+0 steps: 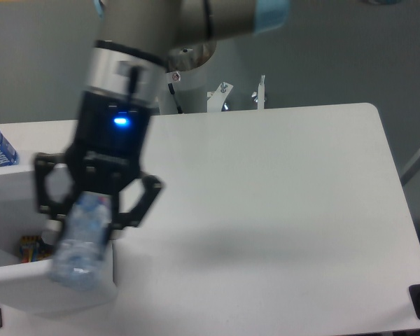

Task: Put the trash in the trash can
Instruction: 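Lower the bottle into the bin and open the gripper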

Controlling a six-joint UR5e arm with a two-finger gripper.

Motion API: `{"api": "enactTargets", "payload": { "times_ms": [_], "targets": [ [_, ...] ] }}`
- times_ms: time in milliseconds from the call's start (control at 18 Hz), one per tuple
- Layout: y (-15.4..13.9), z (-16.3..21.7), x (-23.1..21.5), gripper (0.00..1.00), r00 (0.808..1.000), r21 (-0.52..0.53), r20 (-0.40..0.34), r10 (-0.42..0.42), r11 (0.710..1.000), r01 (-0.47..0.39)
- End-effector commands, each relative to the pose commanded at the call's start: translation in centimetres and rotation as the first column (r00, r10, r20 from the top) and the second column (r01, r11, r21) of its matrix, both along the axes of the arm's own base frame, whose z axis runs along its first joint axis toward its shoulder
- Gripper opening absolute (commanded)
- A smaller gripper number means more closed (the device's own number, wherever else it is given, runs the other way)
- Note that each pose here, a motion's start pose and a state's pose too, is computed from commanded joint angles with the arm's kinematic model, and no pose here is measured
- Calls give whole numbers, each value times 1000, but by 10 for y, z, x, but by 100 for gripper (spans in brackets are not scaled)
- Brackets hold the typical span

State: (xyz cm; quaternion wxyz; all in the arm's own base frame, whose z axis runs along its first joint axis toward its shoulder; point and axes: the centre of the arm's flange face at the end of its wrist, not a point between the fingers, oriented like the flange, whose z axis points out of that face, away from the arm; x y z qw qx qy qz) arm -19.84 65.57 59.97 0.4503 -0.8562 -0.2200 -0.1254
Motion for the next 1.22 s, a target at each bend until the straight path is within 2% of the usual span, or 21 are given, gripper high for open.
{"api": "enactTargets", "payload": {
  "times_ms": [167, 222, 333, 389, 667, 889, 1056, 1222],
  "targets": [
    [7, -18, 21, 56, 999, -30, 14, -31, 999, 32],
    [8, -25, 23, 65, 999, -43, 18, -33, 999, 33],
    [9, -34, 26, 95, 999, -55, 11, -49, 997, 49],
    [9, -38, 28, 100, 998, -63, 1, -63, 996, 63],
    [4, -45, 25, 100, 998, -77, 7, -58, 995, 59],
    [-14, -43, -25, 100, 1000, -85, -5, 24, 996, -24],
    [-29, -47, -64, 100, 988, -136, -110, 107, 983, -121],
    [-43, -55, -89, 100, 962, -240, -243, 124, 953, -184]
  ]
}}
